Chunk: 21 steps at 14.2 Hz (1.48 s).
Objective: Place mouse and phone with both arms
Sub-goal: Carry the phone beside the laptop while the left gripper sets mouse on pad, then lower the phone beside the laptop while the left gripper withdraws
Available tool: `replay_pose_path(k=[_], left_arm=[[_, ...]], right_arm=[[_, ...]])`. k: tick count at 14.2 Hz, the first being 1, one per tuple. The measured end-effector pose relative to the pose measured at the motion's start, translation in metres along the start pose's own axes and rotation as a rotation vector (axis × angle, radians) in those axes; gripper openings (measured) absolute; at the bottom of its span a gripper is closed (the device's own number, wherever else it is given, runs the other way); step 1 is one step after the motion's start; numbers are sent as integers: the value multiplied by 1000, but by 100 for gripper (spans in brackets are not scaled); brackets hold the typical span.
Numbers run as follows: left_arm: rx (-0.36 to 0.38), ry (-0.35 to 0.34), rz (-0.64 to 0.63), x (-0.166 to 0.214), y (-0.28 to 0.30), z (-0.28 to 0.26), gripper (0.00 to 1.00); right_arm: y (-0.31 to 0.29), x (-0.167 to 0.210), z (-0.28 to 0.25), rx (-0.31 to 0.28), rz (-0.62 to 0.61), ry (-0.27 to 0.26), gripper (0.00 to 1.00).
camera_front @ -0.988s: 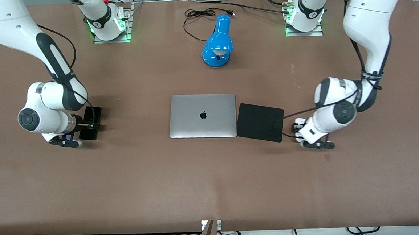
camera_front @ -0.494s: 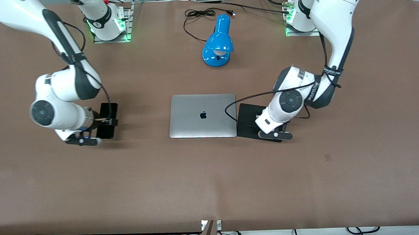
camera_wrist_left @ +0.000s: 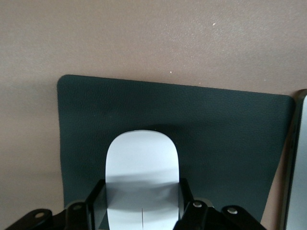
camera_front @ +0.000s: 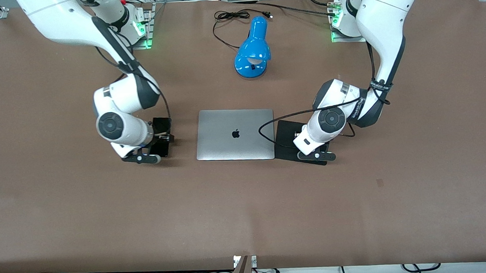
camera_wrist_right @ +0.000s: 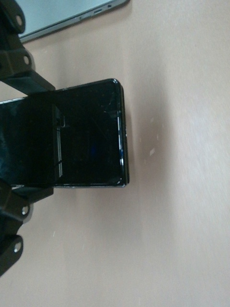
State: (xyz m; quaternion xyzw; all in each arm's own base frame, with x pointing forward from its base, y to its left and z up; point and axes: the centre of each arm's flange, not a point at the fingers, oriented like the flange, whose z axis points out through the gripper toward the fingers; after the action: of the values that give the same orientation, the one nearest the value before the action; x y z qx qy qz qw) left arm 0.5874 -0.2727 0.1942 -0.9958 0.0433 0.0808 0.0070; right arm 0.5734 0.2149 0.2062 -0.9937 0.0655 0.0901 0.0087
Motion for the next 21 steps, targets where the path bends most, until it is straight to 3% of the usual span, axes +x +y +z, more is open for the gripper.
replay_pose_path(k=[6, 11, 16, 21], left_arm=[[2, -9, 0, 0, 4, 8, 63], [-5, 11, -3, 7, 6, -3, 100], [50, -78, -49, 21, -19, -99, 100], [34, -85, -172, 32, -127, -201, 100]], right_arm=[[-26, -10, 23, 2, 27, 6, 79], [-26, -7, 41, 10, 45, 9, 79], [-38, -10, 41, 12, 28, 14, 79], [-44, -11, 41, 13, 19, 17, 79]])
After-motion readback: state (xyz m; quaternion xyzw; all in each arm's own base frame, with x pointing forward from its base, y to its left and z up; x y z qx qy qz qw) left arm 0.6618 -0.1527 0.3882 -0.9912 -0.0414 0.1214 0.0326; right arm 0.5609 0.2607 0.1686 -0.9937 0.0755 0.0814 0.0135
